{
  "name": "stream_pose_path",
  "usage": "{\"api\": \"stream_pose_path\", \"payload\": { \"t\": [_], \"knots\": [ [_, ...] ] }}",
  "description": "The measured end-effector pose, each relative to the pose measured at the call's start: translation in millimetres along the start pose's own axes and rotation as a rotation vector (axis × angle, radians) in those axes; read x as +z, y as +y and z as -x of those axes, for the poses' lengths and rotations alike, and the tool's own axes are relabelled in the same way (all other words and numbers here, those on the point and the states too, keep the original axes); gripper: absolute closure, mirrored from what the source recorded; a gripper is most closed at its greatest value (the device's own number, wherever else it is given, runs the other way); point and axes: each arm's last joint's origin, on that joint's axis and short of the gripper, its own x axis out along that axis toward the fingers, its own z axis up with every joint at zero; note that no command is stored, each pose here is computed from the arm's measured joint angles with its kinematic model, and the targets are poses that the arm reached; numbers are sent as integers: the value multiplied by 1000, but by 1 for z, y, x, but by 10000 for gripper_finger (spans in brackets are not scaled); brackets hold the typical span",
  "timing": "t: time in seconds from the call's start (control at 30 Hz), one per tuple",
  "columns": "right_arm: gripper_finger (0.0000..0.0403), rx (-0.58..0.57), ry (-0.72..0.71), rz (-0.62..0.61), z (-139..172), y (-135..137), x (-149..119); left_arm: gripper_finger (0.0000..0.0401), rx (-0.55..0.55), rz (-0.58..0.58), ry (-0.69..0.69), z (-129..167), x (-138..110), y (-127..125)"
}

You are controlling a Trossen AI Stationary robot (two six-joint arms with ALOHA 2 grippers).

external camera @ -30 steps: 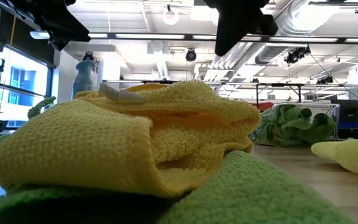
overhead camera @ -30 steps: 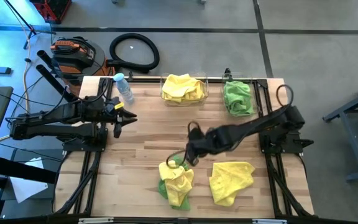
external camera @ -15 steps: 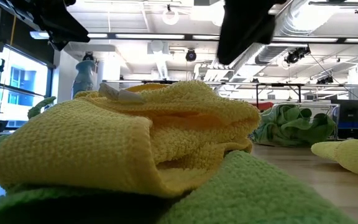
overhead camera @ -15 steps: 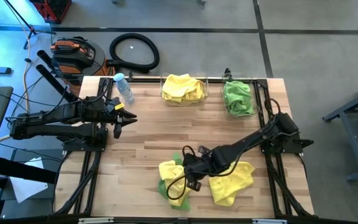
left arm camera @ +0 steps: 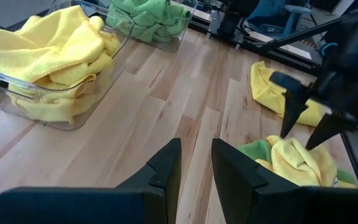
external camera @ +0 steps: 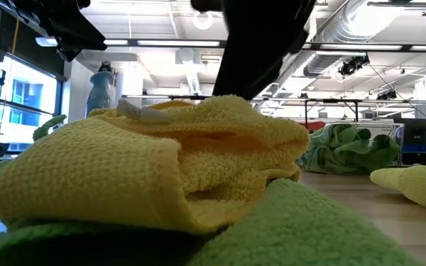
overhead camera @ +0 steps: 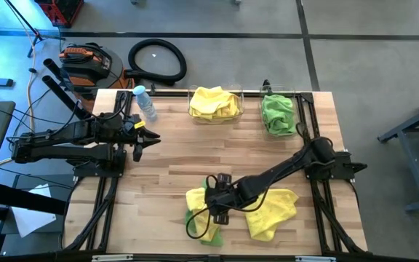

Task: Sort microfiber towel by color & place in baskets
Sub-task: Put the left yellow microfiber cloth into the left transparent bin

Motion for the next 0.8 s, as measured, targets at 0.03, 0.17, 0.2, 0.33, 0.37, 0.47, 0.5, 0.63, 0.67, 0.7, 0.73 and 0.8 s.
{"api": "stream_pose_path", "payload": {
  "t": [0.03, 0.17, 0.2, 0.33, 0.37, 0.47, 0.5, 0.63, 0.67, 0.7, 0.73, 0.8],
  "knots": [
    [174, 0, -1, 1, -4, 1, 0, 325, 0, 0, 0, 0, 0, 0],
    [171, 18, -4, 10, -20, 2, 0, 325, 0, 0, 0, 0, 0, 0],
    [172, 28, -2, 34, -23, 3, -1, 325, 0, 0, 0, 0, 0, 0],
    [192, 34, 0, 121, -36, 5, -3, 325, 0, 0, 0, 0, 0, 0],
    [202, 34, 4, 128, -40, 6, -5, 325, 0, 0, 0, 0, 0, 0],
    [245, 38, 15, 100, -48, 7, -7, 325, 0, 0, -1, 0, 0, 0],
    [263, 38, 17, 83, -49, 7, -7, 325, 0, 0, -1, 0, 0, 0],
    [350, 30, 45, 25, -48, 6, -10, 325, -1, 0, -1, 0, 0, 0],
    [373, 29, 51, 19, -45, 5, -10, 325, -1, 0, -1, 0, 0, 0],
    [386, 30, 55, 10, -41, 5, -9, 325, -1, 0, -1, 0, 0, 0],
    [392, 32, 51, -4, -36, 4, -8, 325, -1, 0, -1, 0, 0, 0],
    [382, 36, 40, -57, -22, 2, -4, 325, -1, 0, -1, 0, 0, 0]
  ]
}}
